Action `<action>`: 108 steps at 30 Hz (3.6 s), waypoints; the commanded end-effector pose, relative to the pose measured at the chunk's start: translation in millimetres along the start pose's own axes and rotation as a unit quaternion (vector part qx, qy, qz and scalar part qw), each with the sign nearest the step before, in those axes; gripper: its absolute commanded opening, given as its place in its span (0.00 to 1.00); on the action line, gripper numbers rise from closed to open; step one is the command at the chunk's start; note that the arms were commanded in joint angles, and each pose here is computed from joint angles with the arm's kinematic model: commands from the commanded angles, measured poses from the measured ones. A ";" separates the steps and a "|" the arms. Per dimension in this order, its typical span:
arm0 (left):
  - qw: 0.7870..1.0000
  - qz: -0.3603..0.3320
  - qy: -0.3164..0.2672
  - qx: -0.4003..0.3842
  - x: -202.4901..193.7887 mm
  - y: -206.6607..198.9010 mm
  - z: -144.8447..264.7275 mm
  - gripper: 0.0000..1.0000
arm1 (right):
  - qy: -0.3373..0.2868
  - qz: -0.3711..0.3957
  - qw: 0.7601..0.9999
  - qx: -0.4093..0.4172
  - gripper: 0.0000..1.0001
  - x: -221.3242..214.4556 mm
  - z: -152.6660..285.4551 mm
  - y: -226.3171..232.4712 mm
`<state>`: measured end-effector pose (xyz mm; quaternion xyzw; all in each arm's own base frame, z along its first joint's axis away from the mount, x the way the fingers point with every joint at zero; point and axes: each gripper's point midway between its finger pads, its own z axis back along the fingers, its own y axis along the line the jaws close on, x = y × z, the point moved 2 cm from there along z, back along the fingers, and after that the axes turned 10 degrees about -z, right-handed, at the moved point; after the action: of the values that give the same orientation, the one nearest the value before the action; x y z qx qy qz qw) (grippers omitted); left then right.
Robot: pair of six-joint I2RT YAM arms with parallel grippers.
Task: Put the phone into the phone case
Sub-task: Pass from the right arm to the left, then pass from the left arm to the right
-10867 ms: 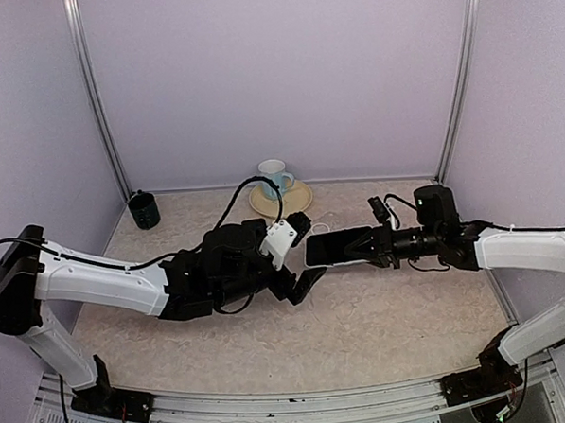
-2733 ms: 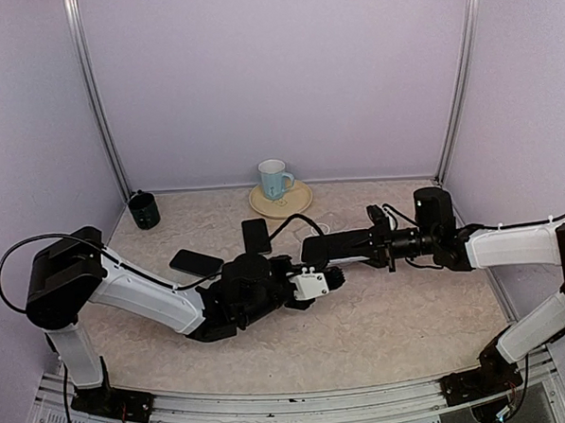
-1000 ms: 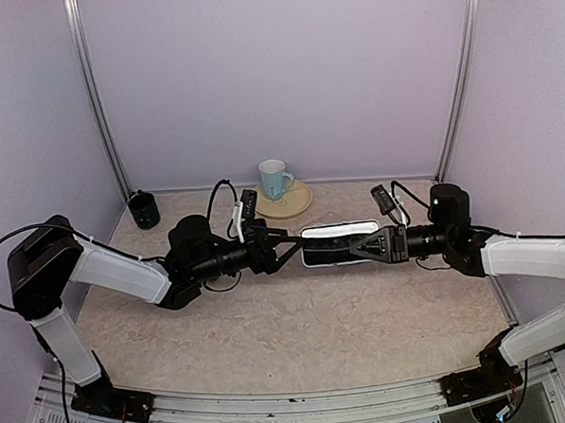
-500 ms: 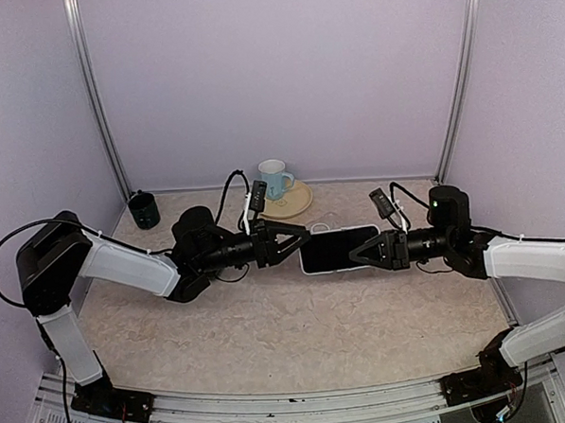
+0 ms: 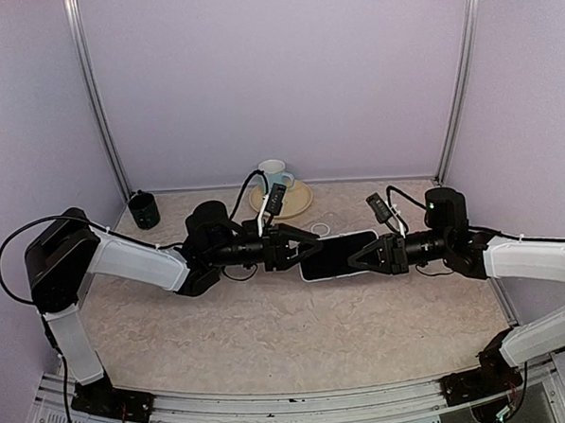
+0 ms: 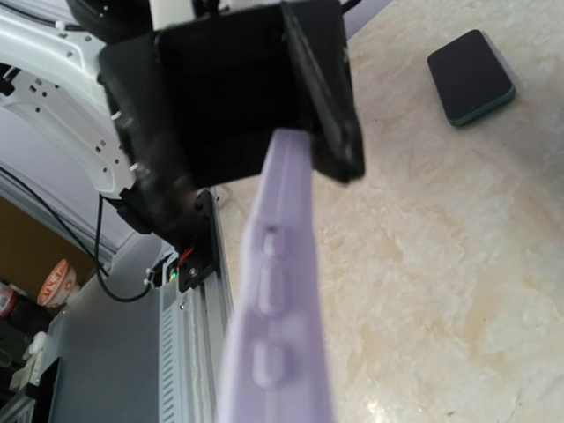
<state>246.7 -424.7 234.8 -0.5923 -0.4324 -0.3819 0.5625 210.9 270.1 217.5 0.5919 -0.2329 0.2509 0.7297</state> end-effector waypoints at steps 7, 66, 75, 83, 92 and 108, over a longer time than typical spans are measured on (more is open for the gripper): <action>0.995 -0.037 0.071 -0.058 -2.7 -9.8 -17.7 0.37 | 0.009 0.041 0.999 0.029 0.04 11.4 -7.8 19.8; 0.935 -0.047 -0.316 0.153 37.2 -51.5 49.9 0.00 | -0.069 -0.009 0.996 0.048 0.74 36.1 -15.9 31.8; 0.933 -0.045 -0.334 0.123 37.3 -58.3 46.1 0.00 | -0.037 -0.005 0.997 0.074 0.60 26.4 -29.6 34.3; 0.936 -0.042 -0.329 0.121 32.6 -58.0 41.0 0.00 | -0.031 0.004 0.997 0.077 0.13 28.3 -30.4 39.6; 0.959 -0.018 -0.261 0.107 17.7 -46.4 28.1 0.54 | -0.021 0.021 0.999 0.022 0.00 36.0 -27.6 36.8; 0.997 -0.056 -0.027 -0.037 -3.1 -43.4 -8.6 0.68 | 0.053 0.041 0.998 0.008 0.00 28.3 -24.3 42.6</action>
<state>220.7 -425.2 250.8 -0.6069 -0.5104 -0.3333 0.5100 215.1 304.3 238.4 0.5660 -0.2020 0.2725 0.7514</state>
